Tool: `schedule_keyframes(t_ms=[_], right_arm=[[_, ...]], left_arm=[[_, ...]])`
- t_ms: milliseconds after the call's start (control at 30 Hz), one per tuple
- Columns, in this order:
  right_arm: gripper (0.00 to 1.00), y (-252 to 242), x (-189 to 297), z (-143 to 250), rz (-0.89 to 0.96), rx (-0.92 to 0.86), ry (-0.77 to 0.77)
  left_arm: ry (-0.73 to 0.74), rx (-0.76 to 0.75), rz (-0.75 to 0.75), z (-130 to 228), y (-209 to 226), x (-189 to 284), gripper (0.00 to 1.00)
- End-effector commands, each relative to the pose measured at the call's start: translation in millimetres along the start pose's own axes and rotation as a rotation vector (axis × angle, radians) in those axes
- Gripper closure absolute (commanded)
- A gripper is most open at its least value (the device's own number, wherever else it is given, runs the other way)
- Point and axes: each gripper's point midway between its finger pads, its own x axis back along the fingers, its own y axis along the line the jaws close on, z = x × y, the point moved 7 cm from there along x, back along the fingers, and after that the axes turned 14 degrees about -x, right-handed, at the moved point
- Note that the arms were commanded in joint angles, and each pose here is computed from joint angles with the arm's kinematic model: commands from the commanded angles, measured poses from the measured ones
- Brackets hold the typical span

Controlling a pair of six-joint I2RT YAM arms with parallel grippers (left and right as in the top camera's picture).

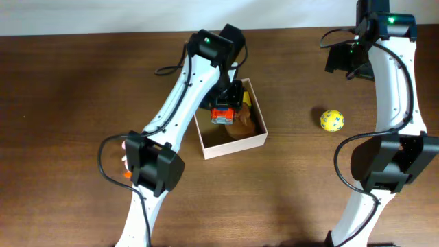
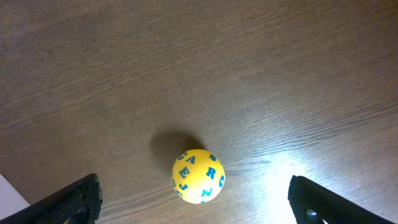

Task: Pack container
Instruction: 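Lift the fire truck with the left gripper and carry it over the box, then lower the fire truck into the box beside the cube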

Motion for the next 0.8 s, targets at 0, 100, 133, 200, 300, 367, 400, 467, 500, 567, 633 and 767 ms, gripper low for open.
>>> schedule_keyframes(t_ms=[0, 100, 133, 200, 300, 367, 400, 467, 500, 567, 633, 767], right_arm=[[0.01, -0.8, 10.0, -2.3, 0.002, 0.002, -0.031], [0.01, -0.8, 9.8, -2.3, 0.002, 0.002, -0.031], [0.01, -0.8, 9.8, -2.3, 0.002, 0.002, -0.031], [0.01, -0.8, 10.0, -2.3, 0.002, 0.002, -0.031], [0.01, -0.7, 9.8, -2.2, 0.002, 0.002, -0.031], [0.01, -0.8, 9.8, -2.3, 0.002, 0.002, -0.031], [0.01, -0.8, 9.8, -2.3, 0.002, 0.002, -0.031], [0.01, -0.8, 9.8, -2.3, 0.002, 0.002, -0.031], [0.01, -0.8, 9.8, -2.3, 0.002, 0.002, -0.031], [0.01, -0.7, 9.8, -2.2, 0.002, 0.002, -0.031], [0.01, -0.7, 9.8, -2.2, 0.002, 0.002, -0.031], [0.01, -0.8, 10.0, -2.3, 0.002, 0.002, -0.031]], left_arm=[[-0.019, 0.018, -0.071, -2.5, 9.5, 2.4, 0.63], [-0.019, 0.027, -0.085, -3.1, 14.9, 2.2, 0.63], [-0.02, 0.031, -0.085, -3.3, 16.5, 2.5, 0.63], [-0.02, 0.038, -0.085, -3.6, 19.7, 2.8, 0.63], [-0.01, 0.044, -0.086, -4.5, 22.5, -1.2, 0.62], [0.006, 0.046, -0.087, -5.5, 23.4, -7.9, 0.62], [0.016, 0.047, -0.086, -5.9, 23.7, -11.7, 0.62], [0.036, 0.067, -0.087, -6.7, 25.2, -20.0, 0.62], [0.045, 0.088, -0.088, -7.5, 26.5, -24.8, 0.62], [0.048, 0.125, -0.09, -9.7, 30.4, -29.8, 0.63], [0.04, 0.168, -0.09, -12.2, 34.9, -31.8, 0.62], [0.027, 0.223, -0.09, -15.5, 43.6, -33.1, 0.62]])
